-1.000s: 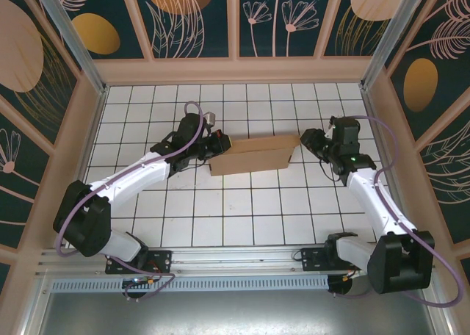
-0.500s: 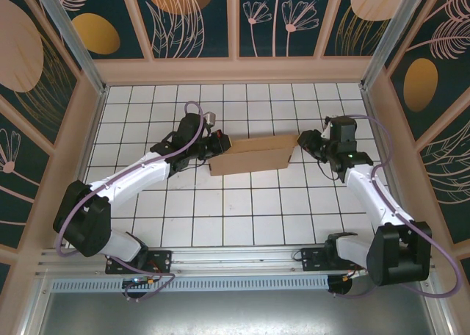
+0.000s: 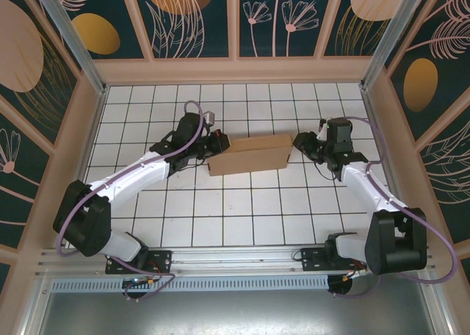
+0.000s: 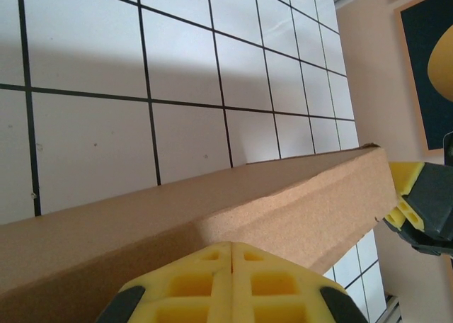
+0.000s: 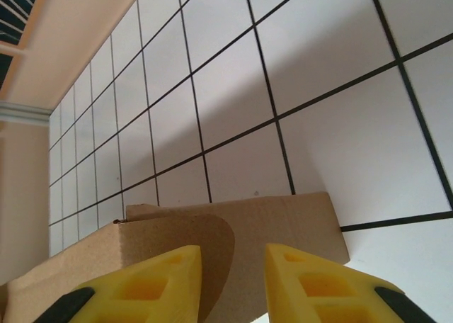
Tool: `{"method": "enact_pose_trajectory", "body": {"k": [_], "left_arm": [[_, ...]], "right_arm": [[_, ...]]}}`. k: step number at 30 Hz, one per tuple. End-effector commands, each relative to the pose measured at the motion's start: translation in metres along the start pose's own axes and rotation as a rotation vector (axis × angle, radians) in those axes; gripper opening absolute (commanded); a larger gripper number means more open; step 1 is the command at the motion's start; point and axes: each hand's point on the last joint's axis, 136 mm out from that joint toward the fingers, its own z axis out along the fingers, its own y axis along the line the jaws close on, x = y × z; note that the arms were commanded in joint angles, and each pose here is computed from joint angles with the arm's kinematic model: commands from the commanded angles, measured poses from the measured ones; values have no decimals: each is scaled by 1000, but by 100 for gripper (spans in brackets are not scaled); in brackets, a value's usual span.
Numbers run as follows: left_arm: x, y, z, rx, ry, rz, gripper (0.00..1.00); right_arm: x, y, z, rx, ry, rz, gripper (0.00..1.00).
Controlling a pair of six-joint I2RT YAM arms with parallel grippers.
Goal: Fold the paper box
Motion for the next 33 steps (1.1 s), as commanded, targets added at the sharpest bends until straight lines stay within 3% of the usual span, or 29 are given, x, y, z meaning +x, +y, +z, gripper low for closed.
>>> {"method": "enact_pose_trajectory", "body": {"k": [1, 4, 10, 14, 19, 25, 33], "left_arm": [[14, 20, 11, -60, 58, -2, 0], [13, 21, 12, -63, 56, -1, 0], [2, 17, 2, -73, 23, 26, 0], [-7, 19, 0, -74, 15, 35, 0], [-10, 20, -1, -66, 12, 39, 0], [-6, 18, 3, -51, 38, 51, 0], [-7, 19, 3, -53, 47, 66, 0]], "right_arm": [[27, 24, 9, -140, 124, -18, 30], [27, 21, 10, -91, 124, -20, 30], [-19, 11, -31, 105, -109, -90, 29], [-39, 12, -44, 151, -184, -131, 27], [-20, -17, -15, 122, -106, 10, 22], [9, -25, 11, -98, 0, 211, 16], [37, -24, 38, -186, 130, 257, 16]]}}
